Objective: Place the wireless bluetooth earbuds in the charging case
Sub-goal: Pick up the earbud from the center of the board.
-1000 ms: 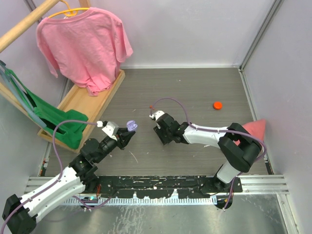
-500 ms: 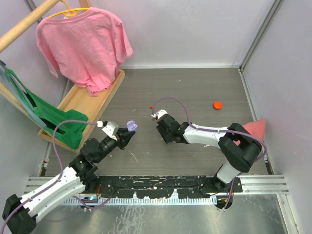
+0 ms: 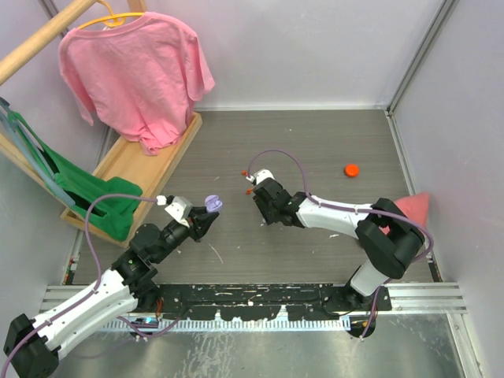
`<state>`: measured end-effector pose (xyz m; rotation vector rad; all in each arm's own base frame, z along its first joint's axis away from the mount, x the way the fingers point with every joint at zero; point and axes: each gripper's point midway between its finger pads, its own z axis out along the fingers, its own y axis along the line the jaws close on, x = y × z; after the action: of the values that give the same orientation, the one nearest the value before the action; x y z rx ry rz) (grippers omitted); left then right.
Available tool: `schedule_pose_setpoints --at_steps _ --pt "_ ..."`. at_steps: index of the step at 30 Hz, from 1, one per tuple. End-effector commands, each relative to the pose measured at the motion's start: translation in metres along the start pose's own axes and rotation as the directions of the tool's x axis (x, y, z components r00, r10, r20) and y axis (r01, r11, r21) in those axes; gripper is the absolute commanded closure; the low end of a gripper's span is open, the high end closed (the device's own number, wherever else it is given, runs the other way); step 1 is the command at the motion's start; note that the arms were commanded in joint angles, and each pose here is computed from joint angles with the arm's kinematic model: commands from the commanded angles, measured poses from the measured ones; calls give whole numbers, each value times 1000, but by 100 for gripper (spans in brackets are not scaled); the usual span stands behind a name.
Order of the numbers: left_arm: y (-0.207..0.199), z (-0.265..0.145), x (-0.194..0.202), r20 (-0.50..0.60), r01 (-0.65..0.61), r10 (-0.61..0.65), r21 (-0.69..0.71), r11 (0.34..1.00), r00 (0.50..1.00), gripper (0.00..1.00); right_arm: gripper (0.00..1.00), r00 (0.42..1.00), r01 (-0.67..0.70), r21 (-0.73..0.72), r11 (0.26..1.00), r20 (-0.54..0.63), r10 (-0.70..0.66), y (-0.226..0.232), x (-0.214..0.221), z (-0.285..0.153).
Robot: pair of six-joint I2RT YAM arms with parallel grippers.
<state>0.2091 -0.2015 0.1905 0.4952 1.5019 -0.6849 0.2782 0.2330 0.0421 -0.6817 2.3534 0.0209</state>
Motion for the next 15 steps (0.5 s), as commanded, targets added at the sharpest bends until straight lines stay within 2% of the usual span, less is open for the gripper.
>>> schedule_pose_setpoints --at_steps 1,7,15 --pt "-2 1 -15 52 -5 4 13 1000 999 100 52 996 -43 -36 998 76 46 1 -31 -21" --pt "-2 0 -15 52 -5 4 13 1000 999 100 50 1000 15 -173 985 13 -12 24 -27 -21" --pt "-3 0 -16 56 -5 4 16 1000 998 100 49 989 69 -215 974 -110 -94 30 -20 -8"
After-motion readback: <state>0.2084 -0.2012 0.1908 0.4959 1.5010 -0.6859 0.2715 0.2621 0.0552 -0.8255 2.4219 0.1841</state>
